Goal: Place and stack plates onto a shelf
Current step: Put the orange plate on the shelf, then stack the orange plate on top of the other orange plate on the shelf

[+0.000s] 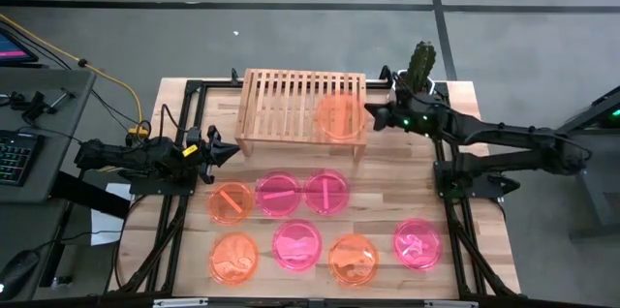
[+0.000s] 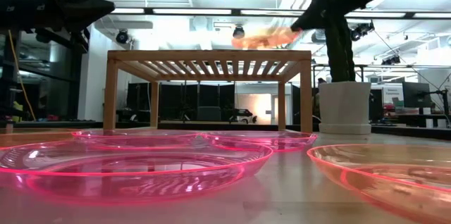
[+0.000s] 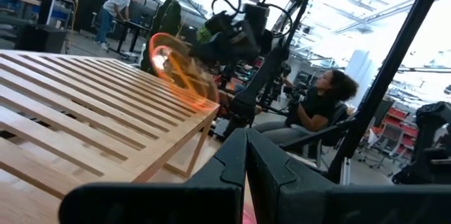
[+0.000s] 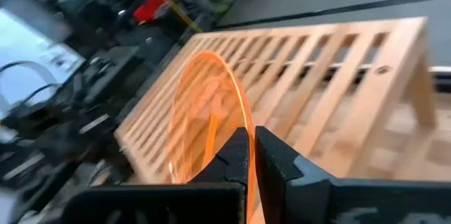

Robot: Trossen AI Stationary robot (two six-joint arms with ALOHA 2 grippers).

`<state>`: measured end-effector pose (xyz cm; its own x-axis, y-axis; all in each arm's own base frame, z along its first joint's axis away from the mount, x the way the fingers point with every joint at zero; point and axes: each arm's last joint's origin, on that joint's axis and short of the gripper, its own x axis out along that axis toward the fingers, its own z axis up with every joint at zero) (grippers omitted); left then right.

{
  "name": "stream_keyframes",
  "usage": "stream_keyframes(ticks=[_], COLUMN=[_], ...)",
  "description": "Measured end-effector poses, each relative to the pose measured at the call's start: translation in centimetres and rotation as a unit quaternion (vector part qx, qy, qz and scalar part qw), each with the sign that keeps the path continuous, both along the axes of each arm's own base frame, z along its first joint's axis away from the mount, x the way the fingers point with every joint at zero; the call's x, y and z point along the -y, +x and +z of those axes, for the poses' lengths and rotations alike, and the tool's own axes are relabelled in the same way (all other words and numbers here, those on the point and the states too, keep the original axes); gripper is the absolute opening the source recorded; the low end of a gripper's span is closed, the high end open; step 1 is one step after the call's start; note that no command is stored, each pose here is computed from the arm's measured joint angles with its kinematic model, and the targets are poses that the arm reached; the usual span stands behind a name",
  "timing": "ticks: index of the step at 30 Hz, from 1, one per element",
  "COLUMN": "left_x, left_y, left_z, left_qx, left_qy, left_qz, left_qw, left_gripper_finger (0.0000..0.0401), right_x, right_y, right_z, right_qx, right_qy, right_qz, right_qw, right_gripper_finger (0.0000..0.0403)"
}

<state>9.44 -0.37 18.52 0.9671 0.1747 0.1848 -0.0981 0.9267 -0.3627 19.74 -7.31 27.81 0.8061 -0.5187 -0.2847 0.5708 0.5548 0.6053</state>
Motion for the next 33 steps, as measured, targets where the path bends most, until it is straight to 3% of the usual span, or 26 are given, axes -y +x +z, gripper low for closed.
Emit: stream_keyframes(ticks=[4,13,25,29,33], left_x=[0.0,0.0,0.0,0.0,0.0], left_y=[0.0,0.0,0.0,0.0,0.0], left_z=[0.1,0.0,0.0,0.0,0.0], left_qx=[0.002,0.002,0.001,0.001,0.001], left_qy=[0.003,0.003,0.003,0.003,0.003], left_qz=[0.001,0.001,0.000,0.000,0.000], left_qw=[1.000,1.000,1.000,1.000,1.000], left_gripper_finger=[0.0001,0.0001,0.0001,0.0001,0.0001], right_x=[1.4,3.4,3.4,2.7,0.7], right_y=[0.7,2.0,1.2,0.7,1.1], right_z=[-0.9,-2.7,-1.6,-0.4,0.2], right_qx=[-0.013,-0.034,-0.051,-0.015,0.016], right_qy=[0.000,0.006,-0.059,-0.057,-0.054], right_qz=[-0.042,-0.073,-0.084,-0.014,0.169], right_qw=[0.999,0.997,0.993,0.998,0.984], right_gripper_finger=[0.0000,0.0006,0.0141,0.0172,0.0185])
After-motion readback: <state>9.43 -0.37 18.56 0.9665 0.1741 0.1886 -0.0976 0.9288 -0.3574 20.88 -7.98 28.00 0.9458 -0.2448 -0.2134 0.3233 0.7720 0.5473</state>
